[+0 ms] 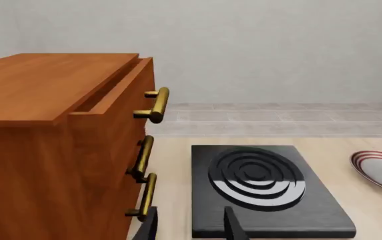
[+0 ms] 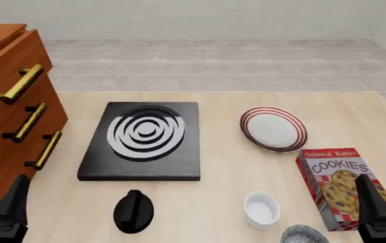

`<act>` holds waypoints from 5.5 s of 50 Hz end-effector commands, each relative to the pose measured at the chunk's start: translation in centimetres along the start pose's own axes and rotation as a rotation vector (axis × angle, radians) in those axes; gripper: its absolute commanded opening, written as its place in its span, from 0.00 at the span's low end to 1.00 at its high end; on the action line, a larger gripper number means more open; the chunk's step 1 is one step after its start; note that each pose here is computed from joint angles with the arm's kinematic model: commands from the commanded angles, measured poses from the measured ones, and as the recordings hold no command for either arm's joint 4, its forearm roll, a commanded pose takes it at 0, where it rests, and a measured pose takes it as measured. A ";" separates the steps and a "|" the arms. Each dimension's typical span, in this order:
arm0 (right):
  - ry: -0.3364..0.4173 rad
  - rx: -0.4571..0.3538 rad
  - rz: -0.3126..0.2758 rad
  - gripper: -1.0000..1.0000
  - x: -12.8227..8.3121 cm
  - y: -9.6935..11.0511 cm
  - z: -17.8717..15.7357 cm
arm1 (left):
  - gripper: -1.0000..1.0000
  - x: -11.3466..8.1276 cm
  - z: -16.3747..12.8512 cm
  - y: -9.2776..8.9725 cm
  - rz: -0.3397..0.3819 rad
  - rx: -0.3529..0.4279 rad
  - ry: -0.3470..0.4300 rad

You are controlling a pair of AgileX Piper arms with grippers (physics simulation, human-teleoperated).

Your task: Pick the akita bowl next to the ramekin and place it on the plate.

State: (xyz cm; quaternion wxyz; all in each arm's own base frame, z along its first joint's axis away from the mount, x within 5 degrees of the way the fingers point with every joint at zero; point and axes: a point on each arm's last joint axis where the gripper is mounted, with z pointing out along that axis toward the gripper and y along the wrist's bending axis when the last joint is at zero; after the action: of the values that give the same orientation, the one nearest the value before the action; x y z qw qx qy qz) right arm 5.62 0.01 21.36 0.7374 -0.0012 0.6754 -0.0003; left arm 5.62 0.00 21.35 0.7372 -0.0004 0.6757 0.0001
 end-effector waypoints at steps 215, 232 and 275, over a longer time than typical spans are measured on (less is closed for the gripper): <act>0.828 -0.274 -0.075 1.00 -2.2 1.8 0.5 | 1.00 -0.4 0.0 -0.2 -0.095 0.042 -0.020; 0.917 -0.276 -0.048 1.00 0.2 2.4 1.5 | 1.00 -0.4 0.0 -0.2 -0.099 0.043 -0.014; 0.988 -0.258 -0.091 1.00 3.5 2.5 2.7 | 1.00 -0.3 0.0 -0.3 -0.109 0.051 -0.013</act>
State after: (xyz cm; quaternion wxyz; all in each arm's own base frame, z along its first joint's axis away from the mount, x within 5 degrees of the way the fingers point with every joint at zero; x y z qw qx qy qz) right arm 8.49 2.61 18.97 0.3292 -0.1234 0.9345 0.0556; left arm 5.58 -0.28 21.68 0.7399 -0.0181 0.6700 -0.0576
